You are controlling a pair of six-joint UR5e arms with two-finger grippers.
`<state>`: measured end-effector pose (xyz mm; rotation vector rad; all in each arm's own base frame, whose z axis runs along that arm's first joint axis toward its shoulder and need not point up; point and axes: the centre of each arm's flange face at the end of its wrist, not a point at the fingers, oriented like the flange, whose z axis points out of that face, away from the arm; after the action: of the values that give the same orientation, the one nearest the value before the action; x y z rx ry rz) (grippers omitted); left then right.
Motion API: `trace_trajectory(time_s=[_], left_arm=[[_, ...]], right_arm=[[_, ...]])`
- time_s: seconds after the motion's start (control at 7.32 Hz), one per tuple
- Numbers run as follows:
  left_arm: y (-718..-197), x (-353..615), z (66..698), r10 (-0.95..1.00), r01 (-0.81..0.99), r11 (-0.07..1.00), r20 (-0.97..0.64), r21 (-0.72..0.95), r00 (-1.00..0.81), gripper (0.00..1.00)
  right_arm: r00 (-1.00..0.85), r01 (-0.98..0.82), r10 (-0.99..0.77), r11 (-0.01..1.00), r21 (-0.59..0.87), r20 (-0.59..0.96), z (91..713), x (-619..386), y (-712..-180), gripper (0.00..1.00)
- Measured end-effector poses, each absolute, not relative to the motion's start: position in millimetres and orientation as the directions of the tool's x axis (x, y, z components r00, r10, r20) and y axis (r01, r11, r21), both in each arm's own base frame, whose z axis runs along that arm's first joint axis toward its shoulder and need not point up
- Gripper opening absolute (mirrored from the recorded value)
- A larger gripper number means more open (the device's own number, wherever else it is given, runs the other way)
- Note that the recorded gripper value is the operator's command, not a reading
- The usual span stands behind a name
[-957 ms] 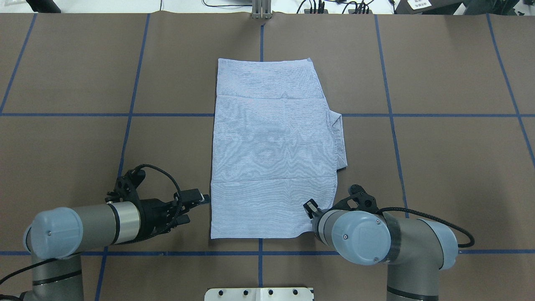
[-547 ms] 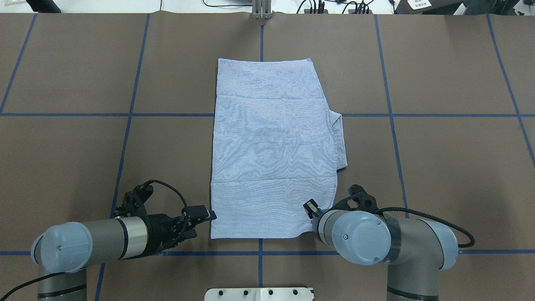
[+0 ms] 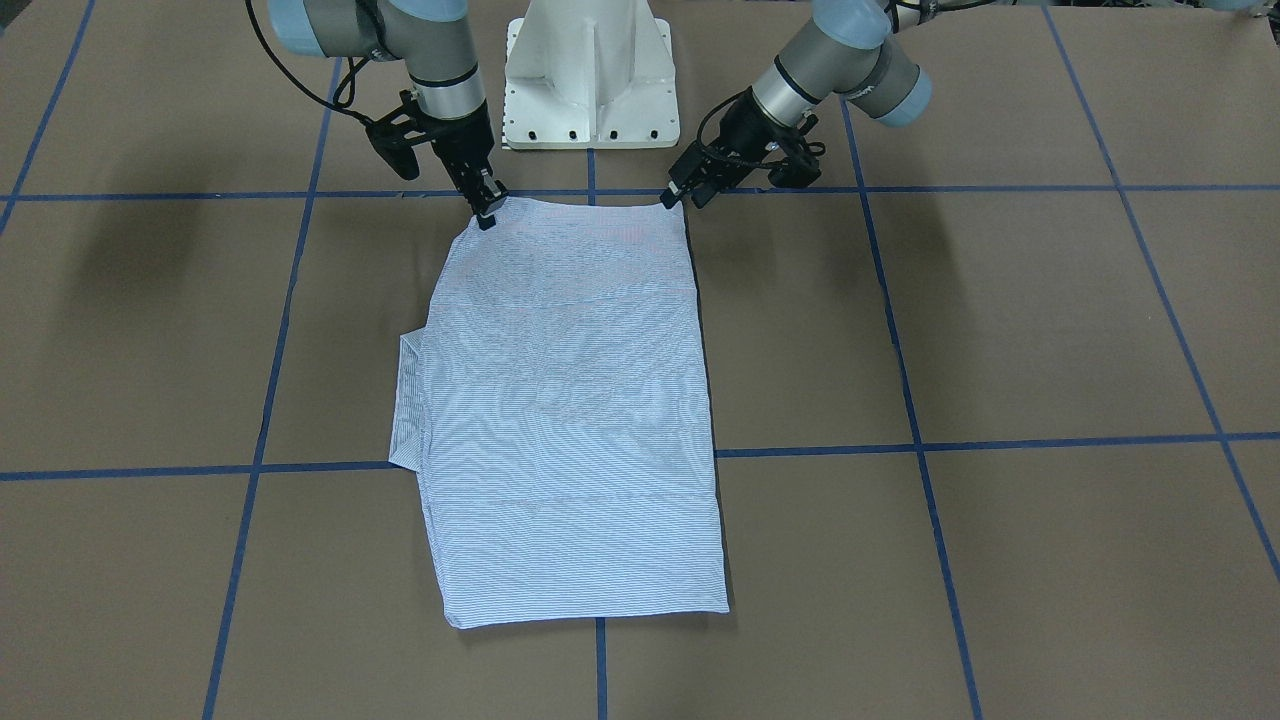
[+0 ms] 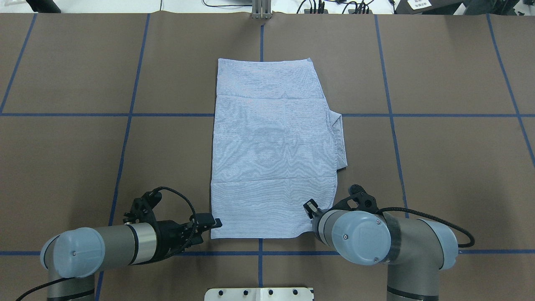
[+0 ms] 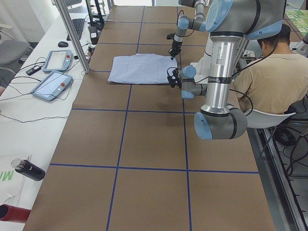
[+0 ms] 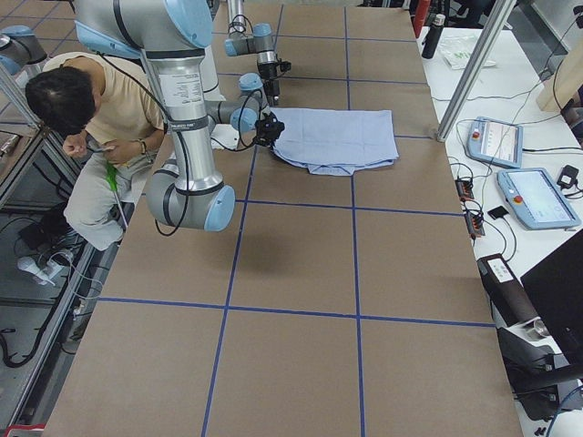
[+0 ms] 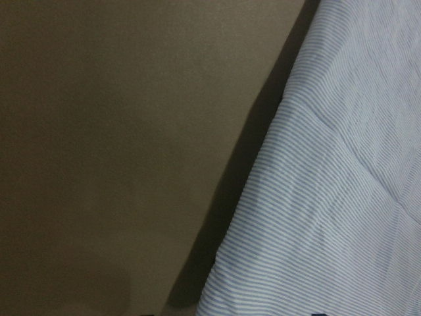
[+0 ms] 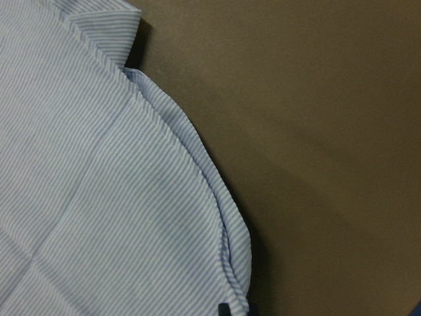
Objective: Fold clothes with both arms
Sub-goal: 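Grasp both near corners of the shirt with both grippers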
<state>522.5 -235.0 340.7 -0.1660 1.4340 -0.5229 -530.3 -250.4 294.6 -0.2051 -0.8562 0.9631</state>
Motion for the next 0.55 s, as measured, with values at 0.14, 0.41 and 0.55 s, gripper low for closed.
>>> trace_trajectory(time_s=[0.14,0.41,0.55], left_arm=[[-233.4,527.7,339.4,-0.438,0.241,0.878,-0.897,-0.415,0.052,0.63],[-231.0,532.3,340.2,-0.439,0.239,0.878,-0.896,-0.414,0.059,0.60],[-230.4,533.1,340.9,-0.440,0.239,0.878,-0.896,-0.415,0.061,0.42]], right_arm=[[0.281,-0.636,0.788,0.580,-0.509,0.548,294.4,-530.1,-250.4,0.00],[0.280,-0.635,0.788,0.580,-0.510,0.548,293.6,-529.7,-250.3,0.00],[0.279,-0.635,0.788,0.580,-0.511,0.549,293.1,-529.3,-250.3,0.00]])
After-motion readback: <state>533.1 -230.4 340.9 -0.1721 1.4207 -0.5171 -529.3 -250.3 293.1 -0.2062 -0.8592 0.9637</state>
